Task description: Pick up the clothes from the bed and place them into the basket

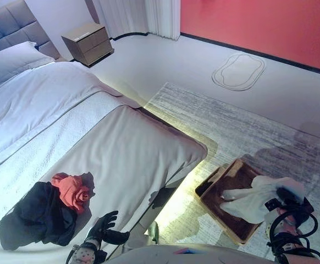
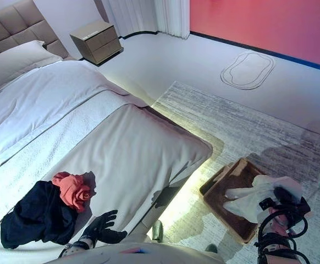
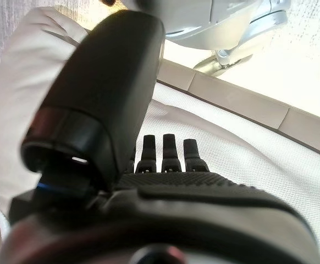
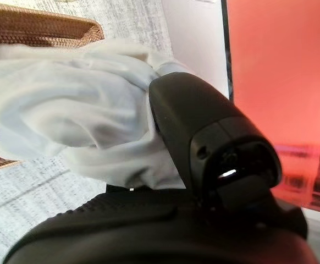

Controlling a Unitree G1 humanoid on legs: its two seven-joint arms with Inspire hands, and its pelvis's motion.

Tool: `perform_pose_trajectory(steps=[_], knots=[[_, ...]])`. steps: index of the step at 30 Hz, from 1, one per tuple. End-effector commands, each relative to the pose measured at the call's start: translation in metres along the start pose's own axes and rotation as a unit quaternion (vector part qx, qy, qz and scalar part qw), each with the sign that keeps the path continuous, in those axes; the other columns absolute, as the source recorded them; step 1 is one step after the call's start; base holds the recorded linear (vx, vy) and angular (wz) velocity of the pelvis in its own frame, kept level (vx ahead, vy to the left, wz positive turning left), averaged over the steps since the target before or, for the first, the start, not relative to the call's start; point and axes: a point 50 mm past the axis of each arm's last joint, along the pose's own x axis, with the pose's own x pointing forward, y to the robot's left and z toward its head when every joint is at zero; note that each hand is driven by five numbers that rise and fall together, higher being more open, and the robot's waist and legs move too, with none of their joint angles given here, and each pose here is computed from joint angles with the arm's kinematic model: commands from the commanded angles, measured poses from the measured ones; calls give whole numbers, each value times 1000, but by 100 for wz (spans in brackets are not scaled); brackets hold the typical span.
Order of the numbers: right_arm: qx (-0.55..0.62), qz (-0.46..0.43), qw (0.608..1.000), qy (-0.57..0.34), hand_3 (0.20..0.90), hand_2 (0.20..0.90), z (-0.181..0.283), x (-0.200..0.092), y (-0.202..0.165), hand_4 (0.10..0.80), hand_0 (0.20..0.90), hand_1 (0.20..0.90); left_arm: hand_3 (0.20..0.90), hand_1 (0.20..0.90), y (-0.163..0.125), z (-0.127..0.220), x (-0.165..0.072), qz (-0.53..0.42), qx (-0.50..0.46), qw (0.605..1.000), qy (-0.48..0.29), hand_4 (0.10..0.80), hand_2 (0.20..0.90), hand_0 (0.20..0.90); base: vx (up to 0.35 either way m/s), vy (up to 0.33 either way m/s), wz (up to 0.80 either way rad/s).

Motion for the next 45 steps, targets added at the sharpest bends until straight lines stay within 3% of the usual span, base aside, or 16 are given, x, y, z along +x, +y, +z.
perform_pose_trajectory(steps=[1,19,28,39,45], knots=[[46,9,991,-124,900,900,80,10,19,800,900,900,900,900,19,23,8,11,29,999,-41,800,900,900,0,0,0],[23,35,995,-92,900,900,63,13,18,800,900,900,900,900,18,20,8,10,26,999,-32,800,900,900,-1,-1,0],[-32,109,991,-66,900,900,36,3,33,800,900,900,900,900,16,21,8,14,9,999,-37,800,900,900,-33,-6,6],[-162,262,948,-79,900,900,9,-33,83,800,900,900,900,900,11,0,0,24,-12,1000,-11,800,900,900,-15,16,20],[-238,327,906,-123,900,900,17,-38,88,800,900,900,900,900,13,18,8,6,6,1000,-24,800,900,900,-29,214,116]])
